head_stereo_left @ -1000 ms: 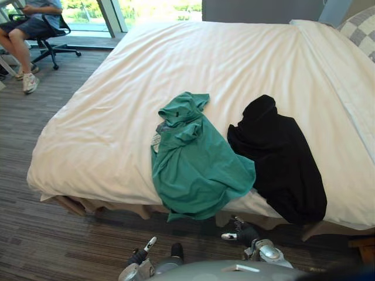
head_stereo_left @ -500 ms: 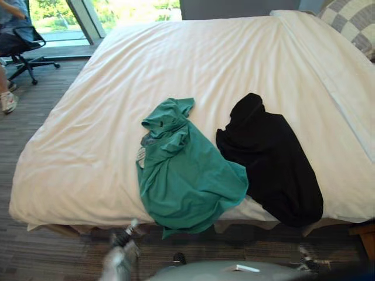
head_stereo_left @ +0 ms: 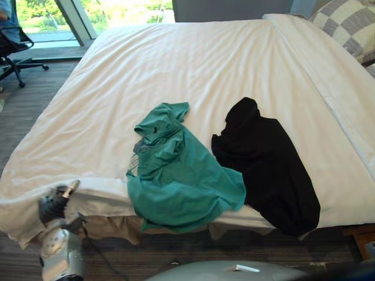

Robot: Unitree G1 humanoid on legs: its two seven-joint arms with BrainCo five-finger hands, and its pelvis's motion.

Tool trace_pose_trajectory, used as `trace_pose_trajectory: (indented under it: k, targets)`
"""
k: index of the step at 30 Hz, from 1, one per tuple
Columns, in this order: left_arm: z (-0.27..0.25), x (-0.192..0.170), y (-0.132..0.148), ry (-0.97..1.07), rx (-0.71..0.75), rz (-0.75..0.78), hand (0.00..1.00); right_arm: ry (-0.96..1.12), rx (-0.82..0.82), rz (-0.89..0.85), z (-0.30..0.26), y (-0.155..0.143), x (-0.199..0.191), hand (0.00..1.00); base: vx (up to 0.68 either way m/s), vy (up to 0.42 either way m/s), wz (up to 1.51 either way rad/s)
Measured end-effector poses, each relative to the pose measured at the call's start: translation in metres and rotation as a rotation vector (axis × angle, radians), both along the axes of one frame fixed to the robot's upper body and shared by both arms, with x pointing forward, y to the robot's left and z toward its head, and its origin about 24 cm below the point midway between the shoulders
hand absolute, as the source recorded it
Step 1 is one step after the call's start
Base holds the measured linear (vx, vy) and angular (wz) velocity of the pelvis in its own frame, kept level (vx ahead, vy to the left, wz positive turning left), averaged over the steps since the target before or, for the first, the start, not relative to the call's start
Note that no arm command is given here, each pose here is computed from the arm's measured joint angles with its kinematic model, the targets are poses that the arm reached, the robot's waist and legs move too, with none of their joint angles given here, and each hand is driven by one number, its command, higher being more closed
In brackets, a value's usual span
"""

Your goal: Tidy the bed and pick cloth on bed and put in laundry

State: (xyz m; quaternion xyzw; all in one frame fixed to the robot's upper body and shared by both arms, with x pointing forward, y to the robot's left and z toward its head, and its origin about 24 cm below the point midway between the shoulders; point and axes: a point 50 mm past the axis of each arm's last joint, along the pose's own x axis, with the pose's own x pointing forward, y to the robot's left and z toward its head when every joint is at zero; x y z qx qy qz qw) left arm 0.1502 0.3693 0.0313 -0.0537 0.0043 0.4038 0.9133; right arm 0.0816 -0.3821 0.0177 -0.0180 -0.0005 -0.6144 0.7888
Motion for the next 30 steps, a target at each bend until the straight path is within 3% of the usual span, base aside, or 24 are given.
trace_pose_trajectory:
  k: [4, 7, 14, 23, 30]
  targets:
    - [0.072, 0.008, 0.004, -0.193, 0.244, -0.073, 0.00, 0.006, -0.140, 0.133, 0.035, -0.001, 0.016, 0.00, 0.03, -0.011, -0.13]
    - [0.112, 0.019, 0.000, -0.295, 0.370, -0.192, 0.00, 0.056, -0.129, 0.202, 0.033, 0.003, 0.027, 0.00, 0.04, -0.033, -0.09]
    - [0.119, 0.024, -0.005, -0.340, 0.370, -0.296, 0.00, 0.142, -0.113, 0.316, 0.024, 0.017, 0.048, 0.00, 0.02, -0.043, -0.12]
    - [0.112, 0.026, -0.004, -0.300, 0.343, -0.293, 0.00, 0.183, -0.112, 0.380, 0.020, 0.026, 0.058, 0.00, -0.03, -0.042, -0.03]
    - [0.053, 0.037, -0.002, -0.011, 0.288, -0.341, 0.00, 0.212, -0.171, 0.618, 0.025, 0.047, 0.092, 0.00, -0.08, -0.047, -0.03]
